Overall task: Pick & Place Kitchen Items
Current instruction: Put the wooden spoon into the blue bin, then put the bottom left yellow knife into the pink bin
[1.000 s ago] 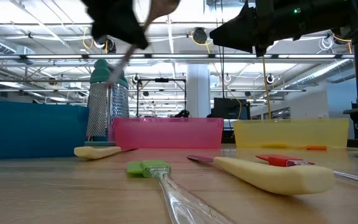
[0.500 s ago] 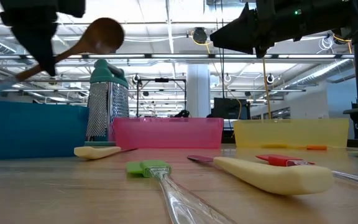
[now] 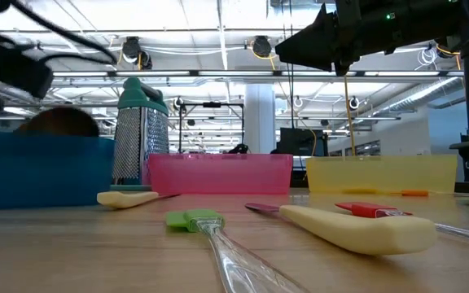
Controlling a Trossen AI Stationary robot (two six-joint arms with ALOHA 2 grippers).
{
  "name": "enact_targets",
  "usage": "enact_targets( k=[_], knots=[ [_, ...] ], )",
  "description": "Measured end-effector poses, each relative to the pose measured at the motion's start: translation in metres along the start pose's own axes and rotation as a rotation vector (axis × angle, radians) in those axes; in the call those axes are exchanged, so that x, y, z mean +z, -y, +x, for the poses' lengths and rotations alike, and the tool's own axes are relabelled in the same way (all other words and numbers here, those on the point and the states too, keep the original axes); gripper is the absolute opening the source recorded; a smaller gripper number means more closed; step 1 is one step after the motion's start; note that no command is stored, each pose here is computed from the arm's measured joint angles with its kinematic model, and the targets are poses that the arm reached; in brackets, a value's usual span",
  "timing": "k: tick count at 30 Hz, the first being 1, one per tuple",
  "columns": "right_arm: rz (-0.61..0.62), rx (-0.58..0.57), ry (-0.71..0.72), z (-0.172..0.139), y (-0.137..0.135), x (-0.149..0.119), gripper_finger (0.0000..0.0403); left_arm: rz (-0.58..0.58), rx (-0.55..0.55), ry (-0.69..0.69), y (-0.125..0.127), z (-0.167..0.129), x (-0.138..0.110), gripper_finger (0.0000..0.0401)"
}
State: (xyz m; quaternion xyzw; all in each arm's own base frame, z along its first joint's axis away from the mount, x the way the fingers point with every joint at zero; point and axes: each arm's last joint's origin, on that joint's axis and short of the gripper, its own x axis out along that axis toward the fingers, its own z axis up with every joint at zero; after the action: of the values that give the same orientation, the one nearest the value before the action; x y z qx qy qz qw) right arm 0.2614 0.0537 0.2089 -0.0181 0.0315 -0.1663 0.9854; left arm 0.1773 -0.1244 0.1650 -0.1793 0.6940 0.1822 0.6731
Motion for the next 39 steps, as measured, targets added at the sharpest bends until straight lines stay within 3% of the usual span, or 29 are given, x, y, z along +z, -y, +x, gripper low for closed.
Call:
enact_targets(
  k=[10,20,27,39],
  knots=[
    [0.0,0.0,0.0,0.0,0.0,0.0,0.0141,0.019,-0.071,-0.037,-0.012,0.024,0.006,0.004],
    [0.0,0.0,0.0,0.0,0.0,0.0,0.0141,-0.016,-0.09,-0.011,-0.014,0.024,0.014,0.0122],
    [0.0,0.0,0.0,0.0,0.0,0.0,0.0141,-0.017,-0.076,-0.018,-0.016,0.024,0.014,0.0137],
    [0.0,0.0,0.0,0.0,0.0,0.0,0.0141,-0.099,-0.074,0.003,-0.001,-0.009,0.022,0.0131]
  ],
)
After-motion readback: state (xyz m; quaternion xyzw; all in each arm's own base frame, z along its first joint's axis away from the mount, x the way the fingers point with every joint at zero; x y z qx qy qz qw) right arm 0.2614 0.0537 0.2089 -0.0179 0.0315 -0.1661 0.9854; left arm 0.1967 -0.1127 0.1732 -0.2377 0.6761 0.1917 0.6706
